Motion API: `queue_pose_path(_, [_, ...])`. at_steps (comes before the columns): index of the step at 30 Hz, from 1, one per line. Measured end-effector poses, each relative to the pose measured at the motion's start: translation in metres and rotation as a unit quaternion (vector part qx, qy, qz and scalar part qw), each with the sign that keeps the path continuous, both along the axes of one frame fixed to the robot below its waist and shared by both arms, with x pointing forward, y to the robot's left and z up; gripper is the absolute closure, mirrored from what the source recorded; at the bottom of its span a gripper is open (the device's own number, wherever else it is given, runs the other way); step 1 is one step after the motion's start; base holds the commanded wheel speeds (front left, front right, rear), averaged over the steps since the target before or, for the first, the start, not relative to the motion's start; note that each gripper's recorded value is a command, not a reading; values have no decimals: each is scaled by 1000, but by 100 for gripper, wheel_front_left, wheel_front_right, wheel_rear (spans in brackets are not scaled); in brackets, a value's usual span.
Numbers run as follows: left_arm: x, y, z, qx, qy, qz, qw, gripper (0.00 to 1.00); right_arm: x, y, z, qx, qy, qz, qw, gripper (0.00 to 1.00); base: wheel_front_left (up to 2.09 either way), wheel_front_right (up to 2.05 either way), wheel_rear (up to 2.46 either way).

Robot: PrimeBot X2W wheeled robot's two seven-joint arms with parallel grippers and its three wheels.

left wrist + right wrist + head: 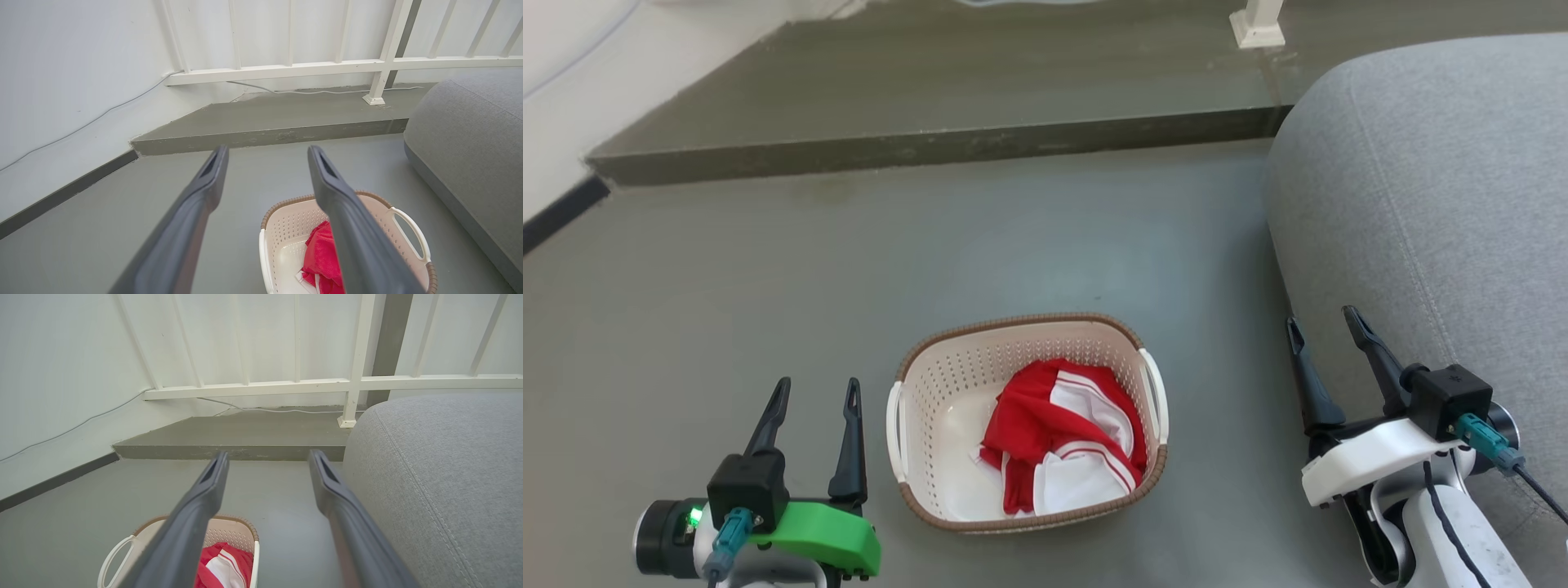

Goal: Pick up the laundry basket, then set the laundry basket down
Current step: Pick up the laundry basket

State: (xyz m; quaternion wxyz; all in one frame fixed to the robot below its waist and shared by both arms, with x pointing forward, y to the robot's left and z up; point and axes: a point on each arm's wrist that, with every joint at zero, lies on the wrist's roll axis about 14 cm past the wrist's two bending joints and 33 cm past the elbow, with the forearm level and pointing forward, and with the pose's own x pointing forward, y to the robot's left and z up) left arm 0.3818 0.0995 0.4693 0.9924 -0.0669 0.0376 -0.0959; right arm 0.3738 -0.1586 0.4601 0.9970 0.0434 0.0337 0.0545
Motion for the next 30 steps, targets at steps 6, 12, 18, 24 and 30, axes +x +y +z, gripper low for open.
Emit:
queue_pose_path(6, [10,-5,-9,-5,14,-5,1000,0,6,5,-15,3,21,7,1000,0,0,0,0])
queue_pose_path(12, [32,-10,-15,-8,18,-9,1000,0,24,13,-26,8,33,18,999,0,0,0,0])
queue_pose_path(18, [50,-12,-41,-9,53,-17,998,0,41,22,-46,10,54,32,998,0,0,0,0])
queue_pose_path(24, [71,-18,-69,-12,88,-30,996,0,60,25,-69,10,77,37,996,0,0,0,0])
queue_pose_path(30, [95,-25,-98,-18,122,-46,991,0,81,27,-92,12,96,41,994,0,0,0,0])
